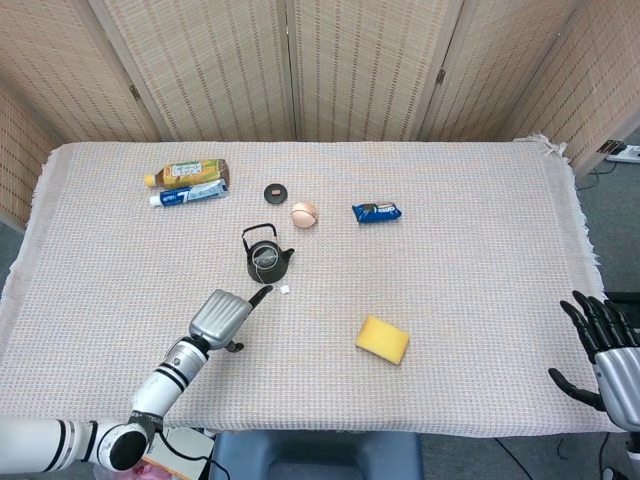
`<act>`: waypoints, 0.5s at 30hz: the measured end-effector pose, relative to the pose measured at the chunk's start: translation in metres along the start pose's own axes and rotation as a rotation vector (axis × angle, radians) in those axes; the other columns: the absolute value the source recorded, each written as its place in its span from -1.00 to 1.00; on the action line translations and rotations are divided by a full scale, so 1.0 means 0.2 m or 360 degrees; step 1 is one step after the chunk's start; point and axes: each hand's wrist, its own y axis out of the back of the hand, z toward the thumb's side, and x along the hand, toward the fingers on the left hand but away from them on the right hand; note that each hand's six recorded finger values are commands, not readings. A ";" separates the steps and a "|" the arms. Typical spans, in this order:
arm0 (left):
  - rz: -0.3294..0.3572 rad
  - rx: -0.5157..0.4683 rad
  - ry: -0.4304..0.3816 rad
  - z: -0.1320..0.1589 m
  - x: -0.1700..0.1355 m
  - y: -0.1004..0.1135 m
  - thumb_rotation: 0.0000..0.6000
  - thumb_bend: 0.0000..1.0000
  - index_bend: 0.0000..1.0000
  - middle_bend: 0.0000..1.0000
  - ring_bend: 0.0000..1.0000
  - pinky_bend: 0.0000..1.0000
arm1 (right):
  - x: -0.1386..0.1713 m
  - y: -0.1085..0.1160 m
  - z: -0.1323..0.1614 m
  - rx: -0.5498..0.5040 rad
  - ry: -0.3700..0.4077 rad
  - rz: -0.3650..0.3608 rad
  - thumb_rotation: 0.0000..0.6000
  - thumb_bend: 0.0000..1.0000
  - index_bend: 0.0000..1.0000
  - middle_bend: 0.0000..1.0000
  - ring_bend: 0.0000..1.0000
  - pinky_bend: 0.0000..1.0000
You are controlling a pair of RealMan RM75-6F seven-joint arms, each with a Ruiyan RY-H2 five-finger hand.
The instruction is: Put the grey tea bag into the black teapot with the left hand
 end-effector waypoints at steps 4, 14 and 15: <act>-0.0006 -0.0034 -0.0003 -0.02 -0.04 0.05 1.00 -0.67 -1.00 1.00 0.80 1.00 | 0.00 0.00 0.00 -0.0003 0.0005 0.0003 1.00 -0.73 -1.00 -1.00 -1.00 -1.00; -0.0129 -0.0350 -0.0075 -0.06 0.01 0.14 1.00 0.14 -1.00 1.00 0.98 1.00 | -0.01 -0.02 0.00 0.0004 -0.0009 0.0024 1.00 -0.72 -1.00 -1.00 -1.00 -1.00; -0.0146 -0.0368 -0.0079 -0.07 0.02 0.14 1.00 0.16 -1.00 1.00 0.98 1.00 | -0.01 -0.02 0.00 0.0005 -0.0011 0.0026 1.00 -0.73 -1.00 -1.00 -1.00 -1.00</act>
